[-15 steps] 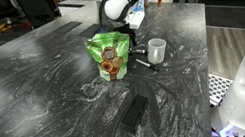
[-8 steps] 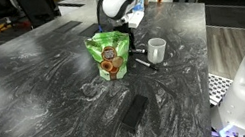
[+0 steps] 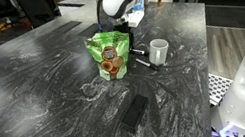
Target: Put one black marker in the mug.
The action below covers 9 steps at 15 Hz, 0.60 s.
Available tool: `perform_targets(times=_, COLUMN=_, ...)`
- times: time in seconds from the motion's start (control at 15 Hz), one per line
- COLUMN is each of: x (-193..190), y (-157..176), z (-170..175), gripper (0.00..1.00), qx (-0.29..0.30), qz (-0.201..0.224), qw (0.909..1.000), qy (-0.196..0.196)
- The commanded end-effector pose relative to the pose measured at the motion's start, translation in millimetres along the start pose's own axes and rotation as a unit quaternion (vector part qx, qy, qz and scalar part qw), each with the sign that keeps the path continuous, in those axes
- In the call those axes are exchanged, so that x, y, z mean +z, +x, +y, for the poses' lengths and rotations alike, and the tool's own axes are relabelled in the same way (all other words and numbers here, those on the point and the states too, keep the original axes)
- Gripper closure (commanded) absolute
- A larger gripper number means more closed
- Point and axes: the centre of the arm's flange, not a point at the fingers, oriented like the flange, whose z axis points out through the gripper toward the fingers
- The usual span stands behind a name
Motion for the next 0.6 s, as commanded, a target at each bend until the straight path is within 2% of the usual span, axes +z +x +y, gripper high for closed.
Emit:
perform_targets(times=0.0, x=-12, y=-9, z=7, gripper=0.96, qx=-0.003, qz=-0.004, qw=0.9999, qy=0.012)
perform_targets(times=0.27, x=-52, y=-25, z=-2, gripper=0.96, qx=0.002, qz=0.024, qw=0.9997, qy=0.01)
perform_targets(times=0.53, x=-88, y=-47, z=-13, gripper=0.96, qx=0.017, qz=0.092, qw=0.9956, qy=0.011)
